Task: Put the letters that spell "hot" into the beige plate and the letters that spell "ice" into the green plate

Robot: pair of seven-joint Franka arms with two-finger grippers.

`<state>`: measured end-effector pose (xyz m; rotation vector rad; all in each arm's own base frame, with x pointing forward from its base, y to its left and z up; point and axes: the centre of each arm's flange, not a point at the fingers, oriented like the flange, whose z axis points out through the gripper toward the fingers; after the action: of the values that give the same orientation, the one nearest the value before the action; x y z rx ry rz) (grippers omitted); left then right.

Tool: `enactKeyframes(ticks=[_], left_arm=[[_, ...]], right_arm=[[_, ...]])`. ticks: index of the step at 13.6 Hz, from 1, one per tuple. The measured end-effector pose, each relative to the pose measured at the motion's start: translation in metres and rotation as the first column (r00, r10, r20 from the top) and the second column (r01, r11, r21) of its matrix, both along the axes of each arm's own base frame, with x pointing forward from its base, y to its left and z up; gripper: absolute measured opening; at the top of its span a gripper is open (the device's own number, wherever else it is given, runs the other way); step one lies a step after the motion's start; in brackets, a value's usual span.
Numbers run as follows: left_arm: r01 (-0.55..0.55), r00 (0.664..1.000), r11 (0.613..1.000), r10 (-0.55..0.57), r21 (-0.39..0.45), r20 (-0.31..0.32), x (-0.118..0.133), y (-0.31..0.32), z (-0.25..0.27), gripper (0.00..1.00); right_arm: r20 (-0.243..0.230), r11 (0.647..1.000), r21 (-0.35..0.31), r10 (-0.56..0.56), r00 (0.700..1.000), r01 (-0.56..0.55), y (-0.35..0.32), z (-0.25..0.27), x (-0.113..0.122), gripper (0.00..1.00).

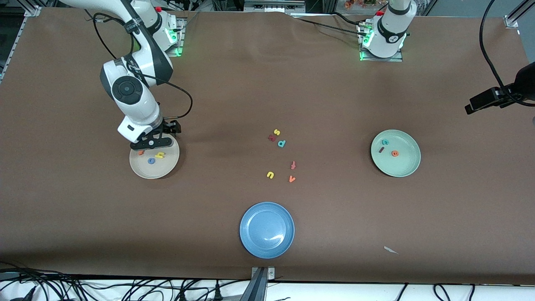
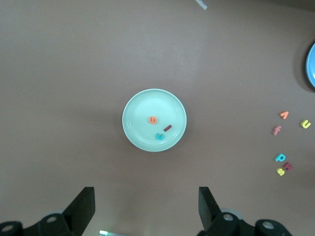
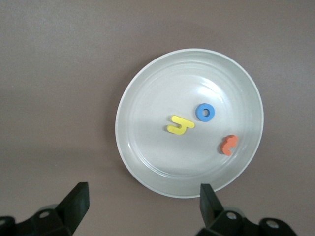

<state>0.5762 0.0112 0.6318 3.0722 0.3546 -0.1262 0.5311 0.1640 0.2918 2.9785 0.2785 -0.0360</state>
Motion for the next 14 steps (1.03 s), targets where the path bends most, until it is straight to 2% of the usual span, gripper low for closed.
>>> enactKeyframes(ticks=[2,4,6,9,14], left_arm=[[-0.001,1.0,1.0,0.001,0.003,0.017,-0.006,-0.001,0.0,1.0],[-0.001,1.0,1.0,0.001,0.004,0.023,-0.01,-0.001,0.001,1.0],[-0.001,1.0,1.0,0.001,-0.013,0.027,-0.01,-0.003,0.003,1.0],[0.007,0.999,1.0,-0.006,-0.025,0.031,-0.01,-0.008,0.003,1.0],[0.067,0.997,0.997,-0.067,-0.022,0.034,-0.009,-0.02,0.002,1.0]], right_arm=[[0.0,0.998,0.034,-0.053,0.999,0.053,-0.003,0.015,0.009,1.0],[-0.007,0.994,0.066,-0.084,0.996,0.084,-0.003,0.045,0.023,1.0],[-0.014,0.993,0.065,-0.095,0.995,0.096,-0.009,0.073,0.035,1.0],[-0.06,0.99,0.087,-0.107,0.992,0.112,-0.025,0.116,0.049,1.0],[-0.104,0.985,0.118,-0.117,0.988,0.129,-0.085,0.18,0.064,1.0]])
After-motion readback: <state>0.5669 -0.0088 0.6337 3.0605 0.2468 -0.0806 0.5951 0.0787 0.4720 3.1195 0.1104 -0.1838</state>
